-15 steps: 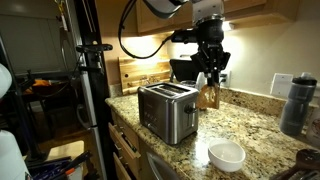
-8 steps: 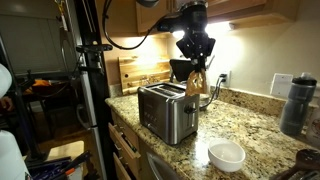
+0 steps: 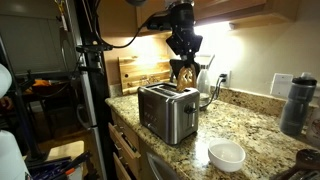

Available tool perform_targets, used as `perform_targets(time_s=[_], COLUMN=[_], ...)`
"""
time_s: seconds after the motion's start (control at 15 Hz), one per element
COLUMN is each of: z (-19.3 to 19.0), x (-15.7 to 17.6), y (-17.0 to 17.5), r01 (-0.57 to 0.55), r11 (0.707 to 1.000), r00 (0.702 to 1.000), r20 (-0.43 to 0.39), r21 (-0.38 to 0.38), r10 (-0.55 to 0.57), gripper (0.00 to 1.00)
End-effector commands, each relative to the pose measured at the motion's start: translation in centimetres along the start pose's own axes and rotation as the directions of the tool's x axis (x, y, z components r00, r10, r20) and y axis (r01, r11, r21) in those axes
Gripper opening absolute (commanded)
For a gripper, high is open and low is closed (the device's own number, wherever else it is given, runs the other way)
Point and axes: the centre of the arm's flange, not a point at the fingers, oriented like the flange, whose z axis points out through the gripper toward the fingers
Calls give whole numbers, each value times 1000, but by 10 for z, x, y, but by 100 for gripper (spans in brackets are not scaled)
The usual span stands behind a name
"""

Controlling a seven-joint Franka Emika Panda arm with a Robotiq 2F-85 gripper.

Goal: Place one slice of bread in each of the two slots on the toaster

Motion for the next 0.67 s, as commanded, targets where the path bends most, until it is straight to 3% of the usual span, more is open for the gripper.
perform_targets(time_s=[0.0,0.6], z=[1,0], x=[-11,-20], y=[18,20], r01=[33,84], r11=[998,992], r00=[999,987], r20=[36,127], r21=[51,95], r10=[-35,-96], gripper=[5,5])
